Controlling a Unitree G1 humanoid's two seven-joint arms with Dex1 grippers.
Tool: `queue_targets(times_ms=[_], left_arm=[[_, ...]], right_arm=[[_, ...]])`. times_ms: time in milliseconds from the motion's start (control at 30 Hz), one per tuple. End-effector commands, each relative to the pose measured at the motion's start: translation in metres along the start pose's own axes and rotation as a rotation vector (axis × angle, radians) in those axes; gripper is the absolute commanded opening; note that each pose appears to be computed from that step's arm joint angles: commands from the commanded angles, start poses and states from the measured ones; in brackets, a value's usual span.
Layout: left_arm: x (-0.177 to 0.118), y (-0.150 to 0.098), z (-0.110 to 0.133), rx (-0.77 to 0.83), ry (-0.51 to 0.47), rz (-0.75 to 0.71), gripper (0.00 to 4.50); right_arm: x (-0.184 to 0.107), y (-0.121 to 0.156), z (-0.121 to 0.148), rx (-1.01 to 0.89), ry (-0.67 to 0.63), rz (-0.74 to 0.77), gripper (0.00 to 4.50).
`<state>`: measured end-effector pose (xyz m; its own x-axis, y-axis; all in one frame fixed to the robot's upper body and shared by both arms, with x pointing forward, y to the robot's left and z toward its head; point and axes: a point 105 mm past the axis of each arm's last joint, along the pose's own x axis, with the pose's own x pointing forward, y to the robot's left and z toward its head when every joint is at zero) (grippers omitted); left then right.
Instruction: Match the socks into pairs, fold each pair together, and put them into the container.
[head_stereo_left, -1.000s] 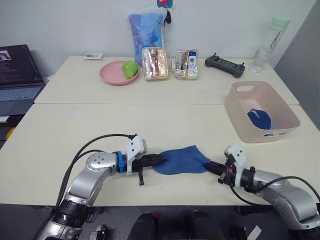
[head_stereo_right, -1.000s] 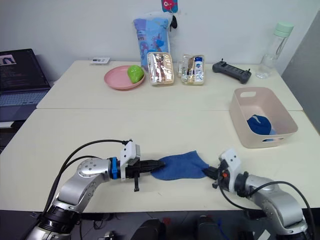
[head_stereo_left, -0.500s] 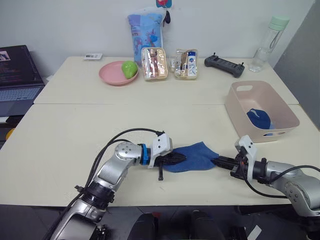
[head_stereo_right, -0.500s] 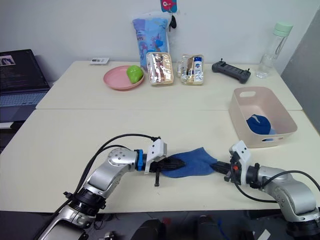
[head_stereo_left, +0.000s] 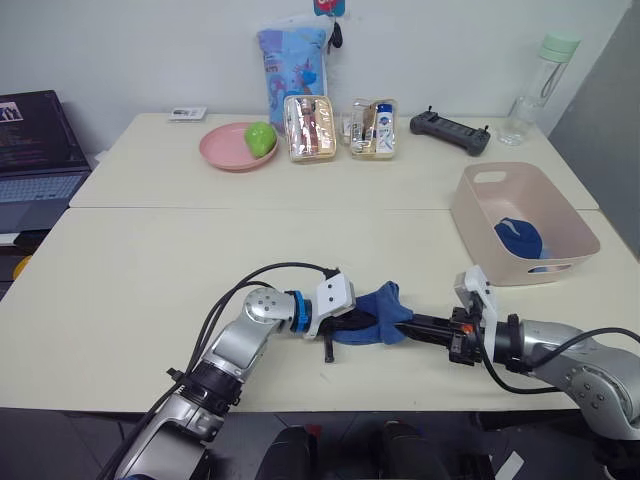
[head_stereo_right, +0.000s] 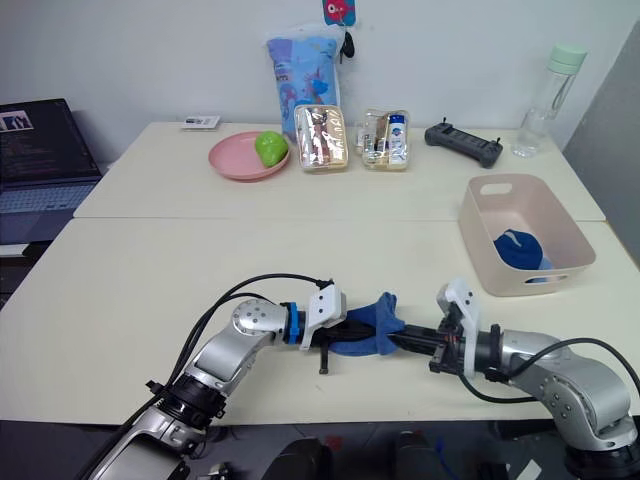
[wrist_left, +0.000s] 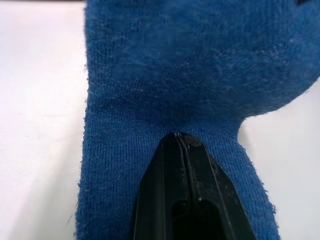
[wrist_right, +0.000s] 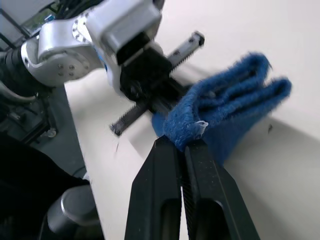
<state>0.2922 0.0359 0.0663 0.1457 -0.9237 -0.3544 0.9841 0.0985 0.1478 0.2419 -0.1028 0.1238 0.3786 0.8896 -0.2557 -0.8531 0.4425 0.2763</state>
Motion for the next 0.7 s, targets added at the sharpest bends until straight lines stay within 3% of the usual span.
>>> queue_targets(times_ms=[33,167,400,600,700], left_arm=[[-0.002,-0.003,-0.007,-0.026,0.016,0.000,0.00],[-0.021,0.004,0.005,-0.067,-0.016,0.032,0.00],[-0.094,0.006,0.040,-0.111,-0.009,0.019,0.00],[-0.103,0.027,0.055,-0.075,-0.052,0.120,0.00],[-0.090,0.028,0.070,-0.051,-0.119,0.114,0.00]], right_arm=[[0.012,0.006,0.007,-0.019,-0.026,0.036,0.01],[0.028,0.007,0.006,-0.016,-0.020,0.070,0.01],[0.052,0.006,-0.002,-0.030,0.034,0.136,0.01],[0.065,0.007,-0.007,-0.046,0.068,0.169,0.01],[0.065,0.008,-0.005,-0.036,0.063,0.196,0.81]])
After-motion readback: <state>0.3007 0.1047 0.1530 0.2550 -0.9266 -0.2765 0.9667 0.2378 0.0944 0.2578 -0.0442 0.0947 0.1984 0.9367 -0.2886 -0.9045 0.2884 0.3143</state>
